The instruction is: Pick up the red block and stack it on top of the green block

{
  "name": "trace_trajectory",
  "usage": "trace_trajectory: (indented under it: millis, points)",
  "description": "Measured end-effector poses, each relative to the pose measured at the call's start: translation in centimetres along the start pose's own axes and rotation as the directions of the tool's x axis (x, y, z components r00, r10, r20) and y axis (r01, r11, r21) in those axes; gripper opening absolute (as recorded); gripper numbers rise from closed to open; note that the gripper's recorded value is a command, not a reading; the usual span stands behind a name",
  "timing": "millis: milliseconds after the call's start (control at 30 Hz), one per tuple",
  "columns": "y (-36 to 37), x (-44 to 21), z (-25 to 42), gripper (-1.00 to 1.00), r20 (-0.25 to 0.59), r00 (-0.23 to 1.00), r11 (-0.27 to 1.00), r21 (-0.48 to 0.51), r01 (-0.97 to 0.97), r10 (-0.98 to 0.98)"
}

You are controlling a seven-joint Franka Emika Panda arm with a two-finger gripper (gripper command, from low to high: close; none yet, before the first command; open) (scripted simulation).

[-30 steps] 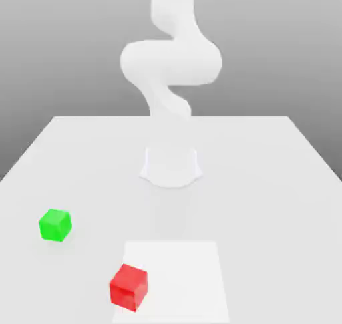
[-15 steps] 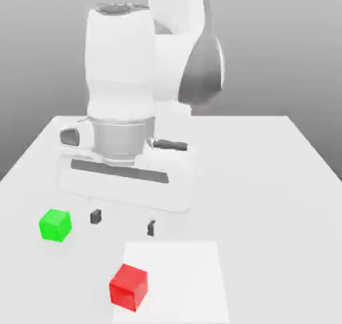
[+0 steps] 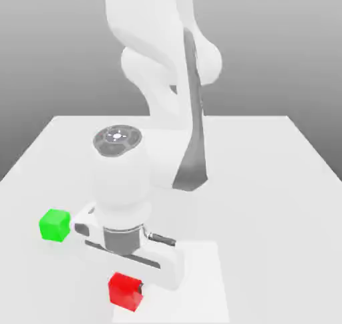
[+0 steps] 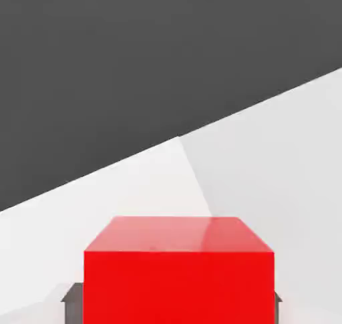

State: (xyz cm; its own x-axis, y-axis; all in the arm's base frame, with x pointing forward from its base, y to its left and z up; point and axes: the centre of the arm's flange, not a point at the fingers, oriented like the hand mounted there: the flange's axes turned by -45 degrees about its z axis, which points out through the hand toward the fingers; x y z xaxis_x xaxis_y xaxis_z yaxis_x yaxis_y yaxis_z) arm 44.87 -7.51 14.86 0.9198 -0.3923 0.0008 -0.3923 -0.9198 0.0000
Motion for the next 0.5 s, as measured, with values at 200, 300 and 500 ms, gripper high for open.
trace_trajectory:
  millis: [200, 300, 500]
  points:
    - [1.4, -0.1, -6.0, -1.0, 0.0, 1.0, 1.0, -0.002, -0.002, 0.002]
    - [8.4, -0.9, -7.4, -1.0, -0.001, 0.999, 0.999, -0.011, -0.034, 0.034]
    - [20.9, -6.2, -9.2, -1.0, 0.002, 0.997, 0.997, -0.011, -0.08, 0.08]
